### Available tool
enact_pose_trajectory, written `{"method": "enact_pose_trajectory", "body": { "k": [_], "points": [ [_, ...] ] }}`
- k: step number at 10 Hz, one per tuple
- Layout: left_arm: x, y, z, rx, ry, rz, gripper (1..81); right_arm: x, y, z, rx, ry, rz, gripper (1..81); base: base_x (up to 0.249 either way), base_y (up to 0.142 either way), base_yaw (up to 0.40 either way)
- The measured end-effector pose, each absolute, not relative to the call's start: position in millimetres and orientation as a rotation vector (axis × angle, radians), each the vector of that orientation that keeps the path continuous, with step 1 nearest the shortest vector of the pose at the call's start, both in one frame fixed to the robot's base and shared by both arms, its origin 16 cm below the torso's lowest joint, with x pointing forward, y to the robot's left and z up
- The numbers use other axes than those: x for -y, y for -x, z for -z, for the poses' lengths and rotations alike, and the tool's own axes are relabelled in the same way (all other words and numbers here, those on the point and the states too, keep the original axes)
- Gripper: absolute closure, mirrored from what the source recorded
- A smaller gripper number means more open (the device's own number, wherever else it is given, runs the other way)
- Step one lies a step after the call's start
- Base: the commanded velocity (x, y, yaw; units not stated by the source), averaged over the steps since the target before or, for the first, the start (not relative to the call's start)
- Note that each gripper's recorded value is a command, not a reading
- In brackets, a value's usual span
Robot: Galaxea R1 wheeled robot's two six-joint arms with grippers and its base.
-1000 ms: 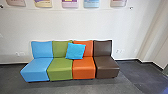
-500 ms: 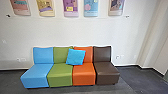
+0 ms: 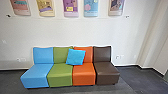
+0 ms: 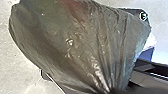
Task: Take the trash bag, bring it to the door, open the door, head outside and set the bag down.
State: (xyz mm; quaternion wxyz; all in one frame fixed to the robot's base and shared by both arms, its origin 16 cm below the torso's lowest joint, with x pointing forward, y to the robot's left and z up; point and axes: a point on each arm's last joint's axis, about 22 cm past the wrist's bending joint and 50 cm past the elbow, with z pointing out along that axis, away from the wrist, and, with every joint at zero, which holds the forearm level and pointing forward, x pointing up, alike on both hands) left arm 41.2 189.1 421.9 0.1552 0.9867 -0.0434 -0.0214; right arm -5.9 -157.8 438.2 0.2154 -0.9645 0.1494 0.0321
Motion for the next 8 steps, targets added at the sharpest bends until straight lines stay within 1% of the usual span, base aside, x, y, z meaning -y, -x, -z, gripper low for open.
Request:
{"method": "enact_pose_trajectory", "body": {
  "k": [3, 6, 8],
  "points": [
    [-186, -39, -422, 0.129, -2.822, 0.065, 81.1, 134, 12, -437, -0.395, 2.666, -0.096, 1.0, 0.000, 0.000, 0.000],
    [-186, -39, -422, 0.135, -2.823, 0.063, 81.1, 142, 15, -436, -0.394, 2.679, -0.096, 1.0, 0.000, 0.000, 0.000],
    [-187, -39, -422, 0.135, -2.824, 0.064, 81.1, 136, 15, -437, -0.380, 2.673, -0.094, 1.0, 0.000, 0.000, 0.000]
  ]
}}
